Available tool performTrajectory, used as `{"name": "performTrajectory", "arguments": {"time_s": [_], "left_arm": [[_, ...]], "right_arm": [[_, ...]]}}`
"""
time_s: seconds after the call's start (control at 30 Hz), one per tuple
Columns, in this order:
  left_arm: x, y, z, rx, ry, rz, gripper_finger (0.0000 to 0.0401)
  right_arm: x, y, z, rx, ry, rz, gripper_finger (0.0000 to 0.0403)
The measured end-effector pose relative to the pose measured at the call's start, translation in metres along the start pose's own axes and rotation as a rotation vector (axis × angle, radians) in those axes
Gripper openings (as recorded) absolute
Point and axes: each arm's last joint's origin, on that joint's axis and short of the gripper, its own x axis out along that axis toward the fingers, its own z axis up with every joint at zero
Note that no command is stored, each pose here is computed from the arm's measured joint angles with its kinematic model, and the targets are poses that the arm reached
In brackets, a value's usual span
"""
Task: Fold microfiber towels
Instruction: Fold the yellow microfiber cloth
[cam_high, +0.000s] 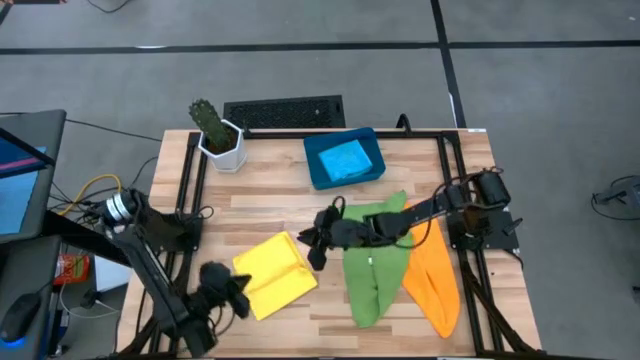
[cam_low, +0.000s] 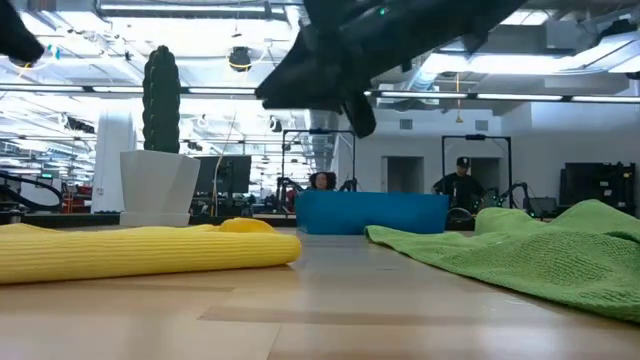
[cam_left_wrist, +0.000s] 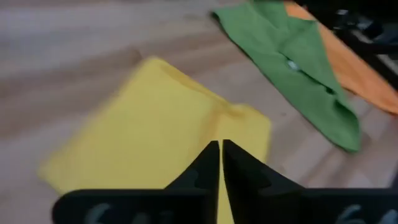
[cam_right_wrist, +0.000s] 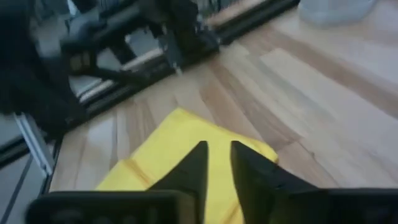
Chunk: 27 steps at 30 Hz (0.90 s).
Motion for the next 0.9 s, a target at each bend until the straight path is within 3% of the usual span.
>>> {"name": "performTrajectory", "arguments": {"time_s": [0.13,0.2,0.37,0.53,0.7,0.9], "left_arm": [[-0.006,0.011,0.03,0.038,0.019,0.079,0.0055],[-0.004,0.02,0.038,0.039,0.046,0.107,0.0084],[0.016,0.05,0.037,-0.093,0.153,0.141,0.0157],[0.048,0.079,0.027,-0.265,0.189,0.113,0.0197],[0.067,0.101,0.021,-0.301,0.198,0.197,0.0206],[0.074,0.1,0.018,-0.306,0.258,0.214,0.0206]], "right_arm": [[0.011,-0.011,0.021,-0.009,0.123,0.01,0.0154],[0.021,-0.016,0.025,-0.085,0.227,-0.021,0.0184],[0.048,-0.028,0.037,-0.184,0.416,-0.035,0.0237],[0.074,-0.039,0.031,-0.26,0.49,-0.047,0.0248],[0.093,-0.043,0.026,-0.277,0.488,-0.048,0.0248],[0.109,-0.052,0.004,-0.309,0.548,-0.058,0.0248]]}}
